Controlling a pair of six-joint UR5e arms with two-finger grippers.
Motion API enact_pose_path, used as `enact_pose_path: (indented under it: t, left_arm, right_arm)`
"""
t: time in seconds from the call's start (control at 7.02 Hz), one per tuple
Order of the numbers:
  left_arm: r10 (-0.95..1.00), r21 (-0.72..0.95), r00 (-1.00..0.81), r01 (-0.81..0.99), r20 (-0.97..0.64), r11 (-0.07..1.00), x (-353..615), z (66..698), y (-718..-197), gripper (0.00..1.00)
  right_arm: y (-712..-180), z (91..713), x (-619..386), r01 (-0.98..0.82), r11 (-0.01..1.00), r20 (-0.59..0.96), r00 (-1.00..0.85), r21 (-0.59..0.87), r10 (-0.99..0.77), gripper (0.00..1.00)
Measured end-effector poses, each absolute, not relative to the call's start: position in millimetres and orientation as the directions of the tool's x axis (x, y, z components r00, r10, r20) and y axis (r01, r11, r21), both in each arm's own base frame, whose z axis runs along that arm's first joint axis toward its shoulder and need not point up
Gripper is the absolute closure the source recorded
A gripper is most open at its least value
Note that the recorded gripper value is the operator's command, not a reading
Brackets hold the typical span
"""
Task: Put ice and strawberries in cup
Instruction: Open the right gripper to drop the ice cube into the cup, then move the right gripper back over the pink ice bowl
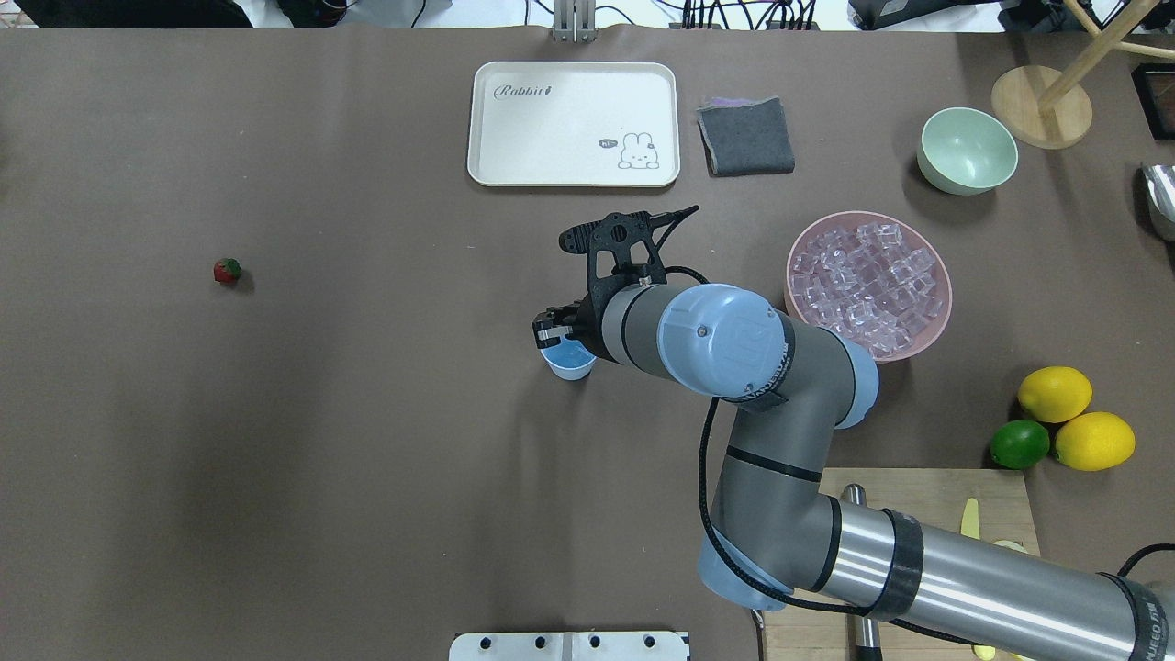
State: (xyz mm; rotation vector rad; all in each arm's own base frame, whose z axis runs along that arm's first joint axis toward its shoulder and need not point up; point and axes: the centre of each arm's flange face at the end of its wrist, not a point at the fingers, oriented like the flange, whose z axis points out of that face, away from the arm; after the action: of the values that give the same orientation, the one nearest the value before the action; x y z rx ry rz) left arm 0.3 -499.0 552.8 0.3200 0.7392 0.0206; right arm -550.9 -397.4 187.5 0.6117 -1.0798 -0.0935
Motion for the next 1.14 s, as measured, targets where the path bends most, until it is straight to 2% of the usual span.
enact_pose_path:
  t: [0.43,1.14]
  left_arm:
    - [0.132,0.295,0.741,0.092,-0.658,0.951,1,552,-499,0.02]
    - [0.156,0.328,0.736,0.095,-0.659,0.94,3,546,-500,0.02]
  right_arm:
    - [-400,183,-542,-0.231,0.829,0.802,0.476,0.509,-0.36,0.01]
    - [-474,231,-428,-0.2,0.882,0.833,0.469,0.426,-0.295,0.0]
